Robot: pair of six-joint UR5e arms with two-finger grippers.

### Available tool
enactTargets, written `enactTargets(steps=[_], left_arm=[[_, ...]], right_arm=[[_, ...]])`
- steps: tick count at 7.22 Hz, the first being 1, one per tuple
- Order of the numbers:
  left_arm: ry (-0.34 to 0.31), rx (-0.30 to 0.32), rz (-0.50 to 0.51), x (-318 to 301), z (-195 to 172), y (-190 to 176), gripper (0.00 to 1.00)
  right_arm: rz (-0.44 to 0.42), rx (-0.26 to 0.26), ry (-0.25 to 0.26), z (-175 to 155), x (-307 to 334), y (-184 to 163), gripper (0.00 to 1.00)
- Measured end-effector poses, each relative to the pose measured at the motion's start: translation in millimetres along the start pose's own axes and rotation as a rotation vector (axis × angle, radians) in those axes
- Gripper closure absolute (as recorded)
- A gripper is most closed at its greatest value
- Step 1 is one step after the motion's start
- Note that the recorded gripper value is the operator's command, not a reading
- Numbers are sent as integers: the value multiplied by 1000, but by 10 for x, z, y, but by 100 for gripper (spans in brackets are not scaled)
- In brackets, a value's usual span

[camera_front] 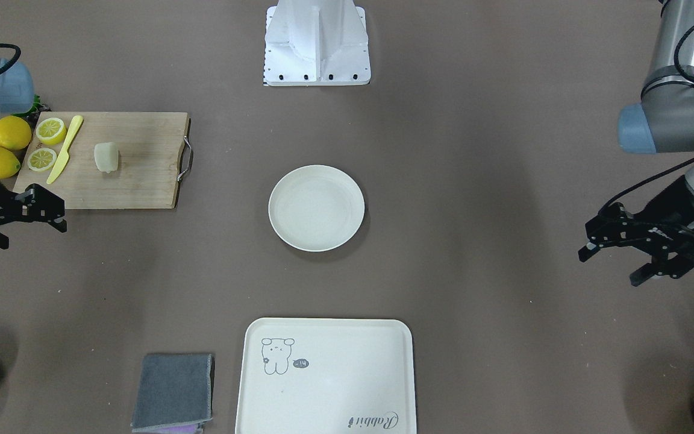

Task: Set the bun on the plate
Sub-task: 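Retract the left arm while moving the right gripper over the white bun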

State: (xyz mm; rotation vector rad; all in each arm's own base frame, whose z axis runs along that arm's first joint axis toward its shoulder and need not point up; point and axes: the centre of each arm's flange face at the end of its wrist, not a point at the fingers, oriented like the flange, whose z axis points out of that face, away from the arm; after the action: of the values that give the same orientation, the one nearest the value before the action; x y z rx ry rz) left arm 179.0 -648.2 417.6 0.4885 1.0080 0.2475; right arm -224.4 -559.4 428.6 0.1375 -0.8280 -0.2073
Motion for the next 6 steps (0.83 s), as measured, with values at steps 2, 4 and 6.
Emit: enactTargets(steps=[2,4,6], left_arm=[[-14,-1,14,-145,-20,-2,3],[-26,11,16,-161,-68,-53,3],[-47,25,17,-176,-99,-105,3]], right_arm=[[43,-28,-9,113,-138,241,0],[58,-67,-6,277,-245,537,0],[58,-114,23,532,-367,860,0]])
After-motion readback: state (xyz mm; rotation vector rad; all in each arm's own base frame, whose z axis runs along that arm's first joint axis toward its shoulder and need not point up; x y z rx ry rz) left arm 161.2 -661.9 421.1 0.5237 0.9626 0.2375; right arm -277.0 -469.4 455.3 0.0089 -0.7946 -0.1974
